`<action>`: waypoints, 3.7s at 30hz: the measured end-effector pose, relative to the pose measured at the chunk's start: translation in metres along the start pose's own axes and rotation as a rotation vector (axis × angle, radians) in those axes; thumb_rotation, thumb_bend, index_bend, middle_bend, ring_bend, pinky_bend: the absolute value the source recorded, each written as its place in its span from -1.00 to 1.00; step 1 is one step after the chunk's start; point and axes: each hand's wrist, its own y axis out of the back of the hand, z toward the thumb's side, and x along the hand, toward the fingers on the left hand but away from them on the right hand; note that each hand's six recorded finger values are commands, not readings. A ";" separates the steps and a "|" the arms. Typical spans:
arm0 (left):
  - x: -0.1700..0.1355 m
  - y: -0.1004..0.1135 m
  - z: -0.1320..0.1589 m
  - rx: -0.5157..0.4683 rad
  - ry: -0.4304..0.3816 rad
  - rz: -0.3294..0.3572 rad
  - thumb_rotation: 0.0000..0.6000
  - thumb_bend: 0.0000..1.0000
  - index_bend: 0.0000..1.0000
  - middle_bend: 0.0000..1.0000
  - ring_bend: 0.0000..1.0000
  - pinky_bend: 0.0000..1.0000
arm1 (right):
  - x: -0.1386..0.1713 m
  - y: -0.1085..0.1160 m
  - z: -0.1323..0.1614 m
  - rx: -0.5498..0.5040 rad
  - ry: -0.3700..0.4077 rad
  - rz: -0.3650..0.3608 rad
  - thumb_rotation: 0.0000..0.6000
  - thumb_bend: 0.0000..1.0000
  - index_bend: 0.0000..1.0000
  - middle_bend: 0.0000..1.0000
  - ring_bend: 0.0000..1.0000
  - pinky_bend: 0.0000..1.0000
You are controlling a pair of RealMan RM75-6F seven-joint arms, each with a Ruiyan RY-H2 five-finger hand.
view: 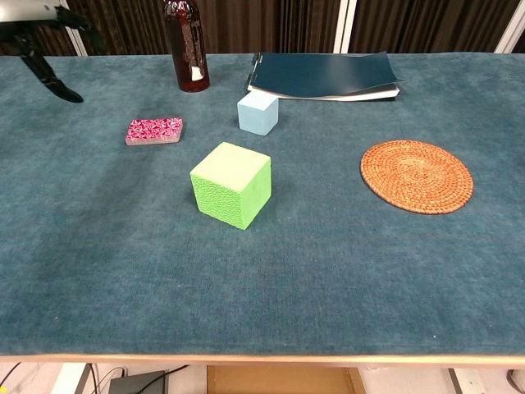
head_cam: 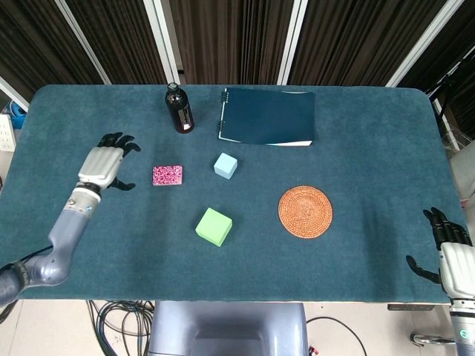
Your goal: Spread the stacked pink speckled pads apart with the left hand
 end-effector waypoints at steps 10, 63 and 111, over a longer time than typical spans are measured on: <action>0.030 -0.020 0.031 -0.033 0.067 -0.120 1.00 -0.70 -0.32 -0.64 -0.91 -0.84 | 0.000 0.001 -0.001 -0.012 -0.004 -0.001 1.00 -0.52 -0.84 -0.90 -0.74 -0.72; 0.084 -0.062 0.061 0.020 0.149 -0.227 1.00 -0.59 -0.14 -0.63 -0.90 -0.91 | -0.001 0.002 -0.005 -0.034 -0.026 0.006 1.00 -0.51 -0.84 -0.90 -0.74 -0.72; 0.084 -0.063 0.061 0.015 0.179 -0.235 1.00 -0.56 -0.04 -0.63 -0.90 -0.92 | -0.002 0.002 -0.005 -0.043 -0.034 0.008 1.00 -0.50 -0.84 -0.90 -0.74 -0.72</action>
